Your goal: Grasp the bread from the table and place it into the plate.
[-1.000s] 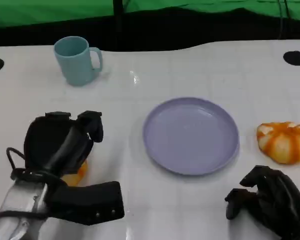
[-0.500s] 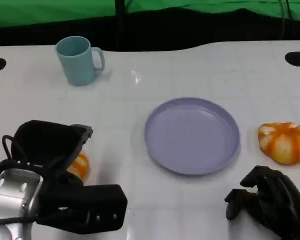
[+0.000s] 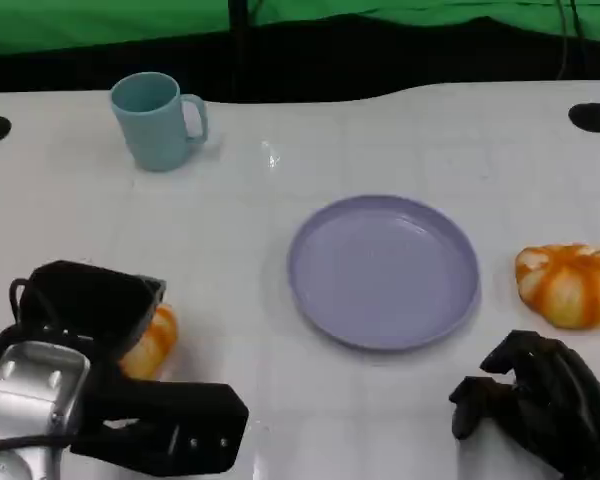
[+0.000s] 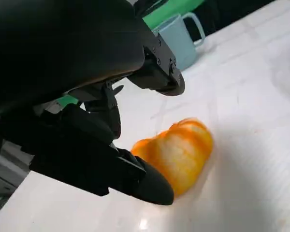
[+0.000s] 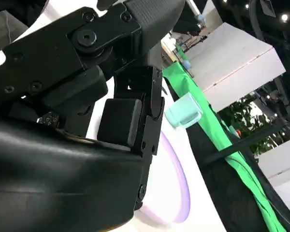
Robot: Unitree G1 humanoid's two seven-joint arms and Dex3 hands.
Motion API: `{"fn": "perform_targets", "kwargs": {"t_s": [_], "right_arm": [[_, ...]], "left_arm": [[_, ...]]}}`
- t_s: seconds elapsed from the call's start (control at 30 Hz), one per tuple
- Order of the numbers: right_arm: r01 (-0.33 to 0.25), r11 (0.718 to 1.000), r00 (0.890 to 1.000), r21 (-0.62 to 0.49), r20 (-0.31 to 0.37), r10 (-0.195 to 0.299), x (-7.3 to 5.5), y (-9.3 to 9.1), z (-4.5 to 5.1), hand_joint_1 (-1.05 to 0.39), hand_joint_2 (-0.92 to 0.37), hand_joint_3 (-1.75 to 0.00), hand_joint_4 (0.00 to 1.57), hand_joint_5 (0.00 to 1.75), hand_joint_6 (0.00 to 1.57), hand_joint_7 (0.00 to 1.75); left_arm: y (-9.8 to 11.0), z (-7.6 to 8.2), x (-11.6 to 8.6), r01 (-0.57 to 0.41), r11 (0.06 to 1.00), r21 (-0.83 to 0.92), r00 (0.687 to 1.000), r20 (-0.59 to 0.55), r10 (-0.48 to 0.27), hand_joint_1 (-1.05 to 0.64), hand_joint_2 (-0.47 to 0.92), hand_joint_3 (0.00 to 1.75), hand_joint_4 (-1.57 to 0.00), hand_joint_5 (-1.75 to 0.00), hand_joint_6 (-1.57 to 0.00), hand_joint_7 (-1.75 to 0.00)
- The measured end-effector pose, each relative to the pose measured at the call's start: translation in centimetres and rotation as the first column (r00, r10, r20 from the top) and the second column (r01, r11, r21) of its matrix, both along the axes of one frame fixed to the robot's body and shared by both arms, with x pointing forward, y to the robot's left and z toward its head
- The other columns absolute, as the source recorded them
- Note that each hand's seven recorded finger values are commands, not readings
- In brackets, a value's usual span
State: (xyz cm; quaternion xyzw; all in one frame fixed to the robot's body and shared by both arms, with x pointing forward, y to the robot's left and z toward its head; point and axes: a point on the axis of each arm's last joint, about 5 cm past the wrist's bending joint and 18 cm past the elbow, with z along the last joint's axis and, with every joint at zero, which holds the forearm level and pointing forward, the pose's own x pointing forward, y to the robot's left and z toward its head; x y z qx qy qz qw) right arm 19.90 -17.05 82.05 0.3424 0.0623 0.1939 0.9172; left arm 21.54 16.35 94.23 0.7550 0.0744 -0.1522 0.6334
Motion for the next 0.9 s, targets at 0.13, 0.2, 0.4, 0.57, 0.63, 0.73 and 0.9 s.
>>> {"fn": "perform_targets", "kwargs": {"t_s": [0.13,0.2,0.4,0.57,0.63,0.73,0.9], "right_arm": [[0.000,1.000,1.000,0.000,0.000,0.000,0.0,0.0,-0.01,-1.05,-0.77,0.00,1.52,0.81,1.57,0.34],[-0.001,1.000,1.000,0.000,0.001,0.001,0.0,0.0,0.01,-1.05,-0.77,0.00,1.52,0.81,1.57,0.34],[0.001,1.000,1.000,-0.001,0.001,-0.001,0.0,0.0,0.01,-1.05,-0.77,0.00,1.53,0.81,1.57,0.34],[0.001,1.000,1.000,-0.002,0.002,-0.001,0.0,0.0,0.02,-1.05,-0.77,0.00,1.52,0.82,1.57,0.33],[0.001,1.000,1.000,-0.002,0.002,-0.001,-0.1,0.0,0.01,-1.05,-0.77,0.00,1.52,0.82,1.57,0.33],[0.001,1.000,1.000,-0.001,0.001,-0.001,-0.1,0.0,0.01,-1.05,-0.77,0.00,1.52,0.82,1.57,0.34],[0.001,1.000,1.000,-0.002,0.001,-0.001,-0.1,0.0,0.01,-1.05,-0.78,-0.01,1.52,0.82,1.57,0.35]], "left_arm": [[-0.2,-1.1,0.4,-0.011,1.000,0.023,1.000,-0.017,0.011,-0.75,0.79,0.00,-0.44,-1.06,-0.39,0.00],[-0.2,-1.5,0.6,-0.022,0.999,0.035,1.000,-0.022,0.023,-0.75,0.79,0.00,-0.45,-1.08,-0.39,0.00],[-0.2,-3.3,1.4,-0.035,0.997,0.064,0.999,-0.020,0.037,-0.72,0.80,0.00,-0.41,-1.20,-0.38,0.00],[0.1,-4.1,1.8,-0.045,0.996,0.072,0.999,0.003,0.045,-0.60,0.82,0.01,-0.41,-1.17,-0.38,0.00],[0.2,-4.4,1.9,-0.047,0.997,0.063,0.999,0.006,0.047,-0.51,0.85,0.01,-0.42,-1.29,-0.41,-0.01],[0.3,-5.0,2.2,-0.042,0.999,0.029,0.999,0.018,0.042,-0.45,0.88,0.01,-0.41,-1.51,-0.43,-0.01],[0.6,-5.5,2.5,-0.035,0.999,-0.013,0.999,0.032,0.036,-0.44,0.90,0.01,-0.46,-1.55,-0.47,-0.02]]}}
